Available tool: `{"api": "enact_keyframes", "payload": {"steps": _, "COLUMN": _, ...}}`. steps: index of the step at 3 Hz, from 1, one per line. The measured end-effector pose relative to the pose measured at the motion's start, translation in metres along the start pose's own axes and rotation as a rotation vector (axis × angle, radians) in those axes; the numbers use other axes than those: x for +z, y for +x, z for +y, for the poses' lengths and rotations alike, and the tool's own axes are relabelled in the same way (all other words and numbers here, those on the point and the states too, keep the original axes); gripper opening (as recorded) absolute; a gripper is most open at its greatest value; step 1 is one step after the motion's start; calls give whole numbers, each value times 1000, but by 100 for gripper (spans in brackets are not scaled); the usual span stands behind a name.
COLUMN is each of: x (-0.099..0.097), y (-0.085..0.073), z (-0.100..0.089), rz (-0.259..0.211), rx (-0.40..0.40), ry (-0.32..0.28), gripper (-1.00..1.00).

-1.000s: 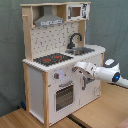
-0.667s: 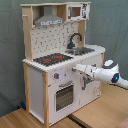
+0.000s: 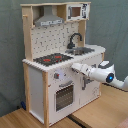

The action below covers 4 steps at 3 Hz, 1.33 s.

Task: Play with the kitchen

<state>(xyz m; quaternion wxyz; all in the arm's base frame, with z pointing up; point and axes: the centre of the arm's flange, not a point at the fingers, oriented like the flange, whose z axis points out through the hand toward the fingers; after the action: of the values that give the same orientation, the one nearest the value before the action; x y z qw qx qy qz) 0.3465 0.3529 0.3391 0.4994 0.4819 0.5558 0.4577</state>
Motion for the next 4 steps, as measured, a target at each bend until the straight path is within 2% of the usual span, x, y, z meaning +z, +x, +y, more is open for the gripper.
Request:
{"api": "enact_keyframes", "payload": {"steps": 1, "x": 0, "y": 0, "z": 0, "rz": 0, "rx": 1, "ry": 0, "gripper": -100}}
{"api": "enact_keyframes", "payload": {"steps": 2, "x": 0, "y": 0, "z": 1, "rz": 0, "rx": 22, "ry": -5, "gripper": -100}}
{"api": "enact_keyframes", "payload": {"steps": 4, "x": 0, "y": 0, "z": 2, "rz": -2, "rx": -203, "ry": -5, "gripper": -100}}
